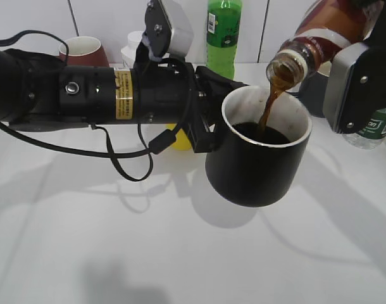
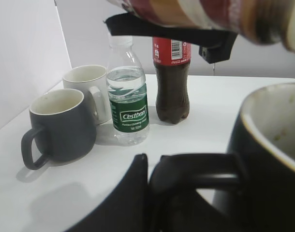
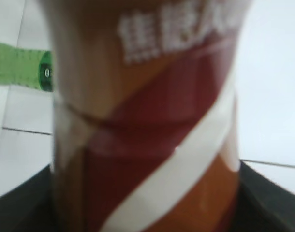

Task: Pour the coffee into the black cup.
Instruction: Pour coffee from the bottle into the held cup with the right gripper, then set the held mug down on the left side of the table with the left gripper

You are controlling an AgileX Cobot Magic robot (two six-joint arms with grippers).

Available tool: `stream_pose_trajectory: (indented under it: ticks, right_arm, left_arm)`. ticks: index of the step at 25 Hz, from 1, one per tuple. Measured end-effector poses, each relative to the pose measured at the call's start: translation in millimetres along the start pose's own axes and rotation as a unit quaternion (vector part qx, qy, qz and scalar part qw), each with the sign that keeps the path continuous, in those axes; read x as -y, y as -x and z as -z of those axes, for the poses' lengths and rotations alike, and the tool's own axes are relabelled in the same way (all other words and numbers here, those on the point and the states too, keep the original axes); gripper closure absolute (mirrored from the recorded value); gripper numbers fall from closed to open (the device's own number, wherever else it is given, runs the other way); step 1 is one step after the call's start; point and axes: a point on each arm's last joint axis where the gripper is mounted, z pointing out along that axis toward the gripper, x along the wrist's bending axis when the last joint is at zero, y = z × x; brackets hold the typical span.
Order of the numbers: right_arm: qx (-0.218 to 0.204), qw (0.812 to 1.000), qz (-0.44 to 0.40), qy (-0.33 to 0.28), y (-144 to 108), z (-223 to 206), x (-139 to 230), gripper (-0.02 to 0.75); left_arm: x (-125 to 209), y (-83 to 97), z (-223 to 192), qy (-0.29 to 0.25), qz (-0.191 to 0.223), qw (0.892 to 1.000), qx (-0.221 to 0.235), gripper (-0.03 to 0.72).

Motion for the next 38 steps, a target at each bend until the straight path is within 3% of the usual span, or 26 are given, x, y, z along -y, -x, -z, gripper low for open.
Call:
stream_pose_trajectory:
  ticks: [10, 19, 22, 24, 26, 29, 31, 33, 38]
  right_arm:
    - [0.001, 0.992, -0.126, 0.000, 0, 0, 0, 0.210]
    - [0.001, 0.950, -0.313, 0.000, 0, 0, 0, 0.210]
    - [0.001, 0.915, -0.404, 0.000, 0, 0, 0, 0.210]
    - [0.001, 0.874, -0.487, 0.001, 0, 0, 0, 0.210]
    - [0.001, 0.809, -0.588, 0.001, 0, 0, 0, 0.210]
    - [-0.007, 0.732, -0.682, -0.005, -4, -2, 0, 0.210]
    - [-0.016, 0.708, -0.706, -0.014, -9, -5, 0, 0.210]
    - [-0.022, 0.698, -0.715, -0.019, -13, -7, 0, 0.210]
    - [-0.028, 0.693, -0.720, -0.025, -17, -8, 0, 0.210]
  left_arm:
    - [-3, -3.7, 0, 0.015, 0.021, 0.999, -0.020, 0.654]
    - [-4, -6.5, 0, 0.026, 0.037, 0.998, -0.034, 0.654]
    - [-4, -8.5, 2, 0.027, 0.038, 0.998, -0.037, 0.654]
    - [-3, -11.7, 4, 0.027, 0.038, 0.998, -0.041, 0.654]
    - [-2, -16.0, 7, 0.026, 0.038, 0.998, -0.048, 0.654]
    - [-5, -21.6, 16, 0.021, 0.024, 0.998, -0.054, 0.654]
    - [-10, -26.0, 24, 0.022, 0.009, 0.998, -0.059, 0.654]
    - [-15, -30.9, 33, 0.025, -0.002, 0.997, -0.067, 0.654]
    - [-19, -44.5, 62, 0.029, -0.003, 0.994, -0.108, 0.654]
